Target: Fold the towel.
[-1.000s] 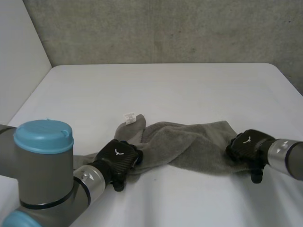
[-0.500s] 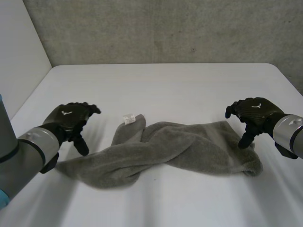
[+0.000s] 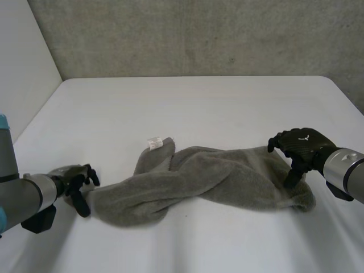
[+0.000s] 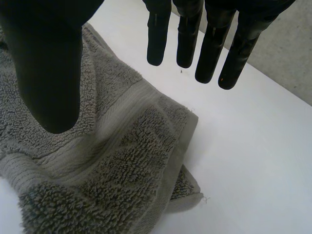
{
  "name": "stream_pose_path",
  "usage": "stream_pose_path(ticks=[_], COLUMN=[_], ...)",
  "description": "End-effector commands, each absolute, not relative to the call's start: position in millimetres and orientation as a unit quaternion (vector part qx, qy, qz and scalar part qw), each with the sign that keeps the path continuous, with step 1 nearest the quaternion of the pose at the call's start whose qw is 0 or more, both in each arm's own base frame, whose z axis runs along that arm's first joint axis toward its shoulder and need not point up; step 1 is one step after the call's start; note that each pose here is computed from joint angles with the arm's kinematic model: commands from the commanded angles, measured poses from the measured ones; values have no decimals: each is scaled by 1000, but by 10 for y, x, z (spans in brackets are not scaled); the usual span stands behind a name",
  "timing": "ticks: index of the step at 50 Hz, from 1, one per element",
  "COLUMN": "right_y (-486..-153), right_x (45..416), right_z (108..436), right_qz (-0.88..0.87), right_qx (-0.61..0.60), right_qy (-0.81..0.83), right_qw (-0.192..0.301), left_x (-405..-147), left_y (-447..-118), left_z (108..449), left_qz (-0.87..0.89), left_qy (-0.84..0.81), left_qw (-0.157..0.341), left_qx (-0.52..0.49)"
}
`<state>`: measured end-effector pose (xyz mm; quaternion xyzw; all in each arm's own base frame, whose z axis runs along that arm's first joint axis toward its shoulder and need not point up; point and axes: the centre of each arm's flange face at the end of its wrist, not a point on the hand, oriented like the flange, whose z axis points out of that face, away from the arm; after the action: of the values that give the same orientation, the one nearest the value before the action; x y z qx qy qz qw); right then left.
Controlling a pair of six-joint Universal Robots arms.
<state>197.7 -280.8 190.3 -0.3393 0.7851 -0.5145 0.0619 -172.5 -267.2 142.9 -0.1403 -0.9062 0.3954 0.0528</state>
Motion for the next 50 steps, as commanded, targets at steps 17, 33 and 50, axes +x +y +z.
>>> stream_pose_path(ticks=[17,33,50], right_y=[-2808,-2833,-2857], right_x=[1975,1960,1959], right_z=[1839,1790,1762], right_qz=[-513,-509,-510], right_qx=[-345,-344,-343], right_qy=[784,787,787], right_qw=[58,55,52], left_x=[-1784,-1815,-1839], left_y=[-2640,-2574,-2555], left_z=[1518,1593,1582], left_qz=[411,418,413], left_qy=[-897,-893,-895], left_qw=[56,59,62], left_qx=[-150,-157,-161])
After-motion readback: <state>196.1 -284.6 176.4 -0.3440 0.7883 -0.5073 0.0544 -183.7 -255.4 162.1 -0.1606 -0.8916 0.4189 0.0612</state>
